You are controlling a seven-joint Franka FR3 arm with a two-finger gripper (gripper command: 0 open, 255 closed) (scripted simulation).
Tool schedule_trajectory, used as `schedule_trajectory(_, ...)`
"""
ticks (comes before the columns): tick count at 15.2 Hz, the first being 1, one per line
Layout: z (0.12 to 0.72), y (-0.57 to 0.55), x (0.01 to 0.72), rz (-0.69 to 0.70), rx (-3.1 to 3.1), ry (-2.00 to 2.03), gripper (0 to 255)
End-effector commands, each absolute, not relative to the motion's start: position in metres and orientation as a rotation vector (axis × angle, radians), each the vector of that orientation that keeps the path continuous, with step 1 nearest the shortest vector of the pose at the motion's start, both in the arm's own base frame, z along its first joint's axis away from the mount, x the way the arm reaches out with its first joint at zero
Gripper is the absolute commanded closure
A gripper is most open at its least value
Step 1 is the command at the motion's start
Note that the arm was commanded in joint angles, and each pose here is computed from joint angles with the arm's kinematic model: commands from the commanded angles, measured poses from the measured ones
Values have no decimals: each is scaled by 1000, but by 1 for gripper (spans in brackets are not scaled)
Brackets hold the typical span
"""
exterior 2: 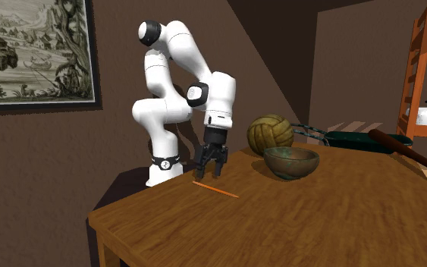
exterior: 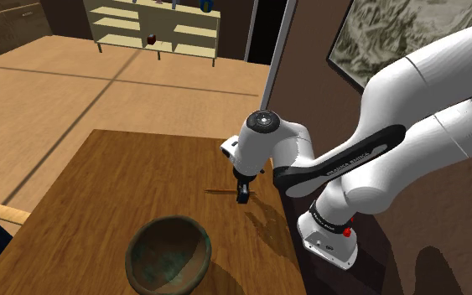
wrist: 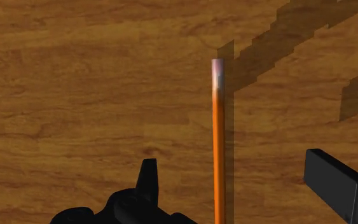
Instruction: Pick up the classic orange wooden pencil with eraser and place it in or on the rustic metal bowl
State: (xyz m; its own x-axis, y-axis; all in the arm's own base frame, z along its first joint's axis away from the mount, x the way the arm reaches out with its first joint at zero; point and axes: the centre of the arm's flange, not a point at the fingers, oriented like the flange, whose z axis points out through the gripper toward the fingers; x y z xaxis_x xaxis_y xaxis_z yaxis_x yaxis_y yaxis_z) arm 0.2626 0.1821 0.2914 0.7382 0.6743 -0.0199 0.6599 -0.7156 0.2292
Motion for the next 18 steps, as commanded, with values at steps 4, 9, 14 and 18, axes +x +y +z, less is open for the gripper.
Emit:
schedule_trajectory(4,272,179,266,96,2719,1060,0)
schedule_trajectory(9,272,179,266,96,2719,1060,0)
schedule_trajectory(14,272,179,266,96,2719,1060,255)
schedule_trajectory(18,272,179,266,96,2719,1060,255)
